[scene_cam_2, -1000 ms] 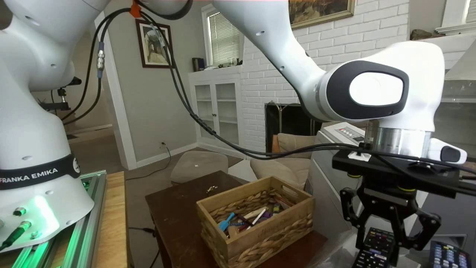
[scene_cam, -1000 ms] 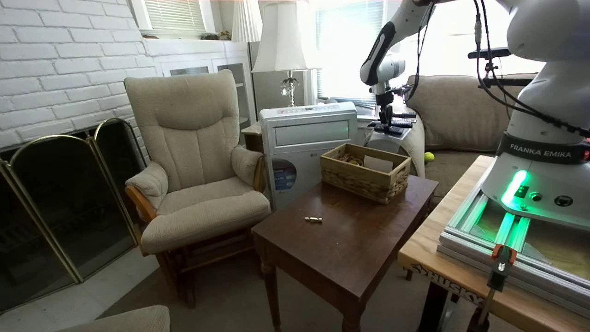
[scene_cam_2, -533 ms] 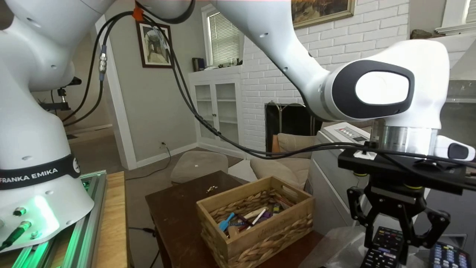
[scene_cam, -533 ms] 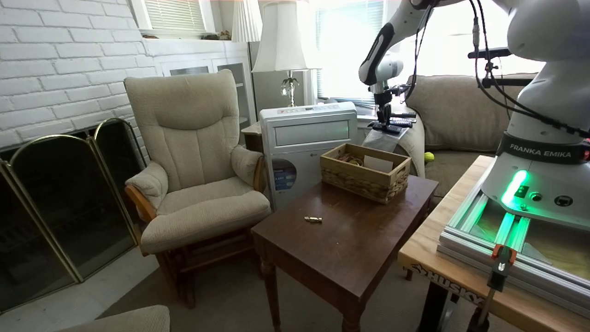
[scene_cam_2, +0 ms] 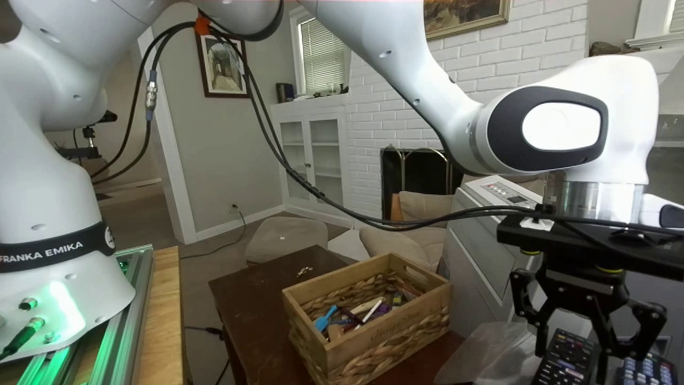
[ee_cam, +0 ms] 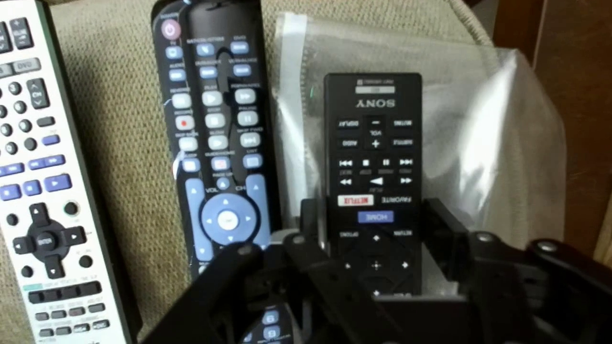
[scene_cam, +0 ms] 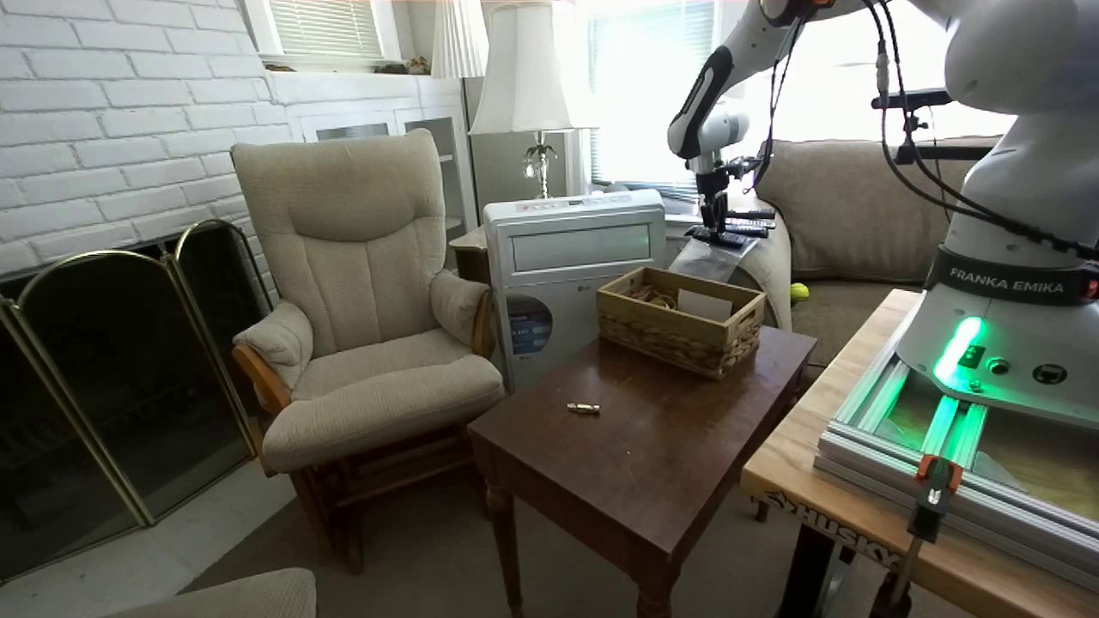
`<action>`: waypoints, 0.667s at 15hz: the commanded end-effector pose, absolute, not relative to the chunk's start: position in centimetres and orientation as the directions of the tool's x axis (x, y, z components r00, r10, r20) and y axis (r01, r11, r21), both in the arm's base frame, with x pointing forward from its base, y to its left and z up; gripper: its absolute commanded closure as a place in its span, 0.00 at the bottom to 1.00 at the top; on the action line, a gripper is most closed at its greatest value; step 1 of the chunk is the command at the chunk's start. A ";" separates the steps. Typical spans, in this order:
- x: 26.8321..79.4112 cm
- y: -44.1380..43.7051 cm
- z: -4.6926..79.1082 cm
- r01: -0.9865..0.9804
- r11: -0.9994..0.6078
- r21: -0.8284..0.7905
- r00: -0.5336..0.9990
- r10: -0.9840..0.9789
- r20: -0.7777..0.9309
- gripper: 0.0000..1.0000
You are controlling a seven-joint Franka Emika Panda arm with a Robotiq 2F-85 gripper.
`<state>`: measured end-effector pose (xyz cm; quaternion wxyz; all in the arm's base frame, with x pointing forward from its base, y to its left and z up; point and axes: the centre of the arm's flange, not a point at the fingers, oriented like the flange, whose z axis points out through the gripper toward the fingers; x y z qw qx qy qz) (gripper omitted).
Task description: Turn off the device and put the remote on the couch
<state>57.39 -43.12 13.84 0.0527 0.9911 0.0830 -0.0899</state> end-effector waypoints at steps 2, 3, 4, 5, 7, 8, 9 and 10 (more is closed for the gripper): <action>58.7 -45.7 13.7 0.168 -0.978 0.121 0.969 0.141 -0.202 0.03; 58.8 -46.0 13.8 0.166 -0.978 0.124 0.970 0.139 -0.200 0.00; 58.9 -46.2 13.9 0.165 -0.978 0.126 0.970 0.138 -0.199 0.00; 58.9 -46.3 13.9 0.164 -0.978 0.126 0.970 0.137 -0.199 0.00; 58.9 -46.4 14.1 0.162 -0.978 0.127 0.971 0.135 -0.198 0.00; 59.0 -46.4 14.2 0.160 -0.979 0.124 0.971 0.134 -0.198 0.00; 59.0 -46.3 14.6 0.159 -0.981 0.107 0.971 0.136 -0.196 0.00; 58.9 -46.1 14.9 0.152 -0.984 0.097 0.972 0.131 -0.194 0.00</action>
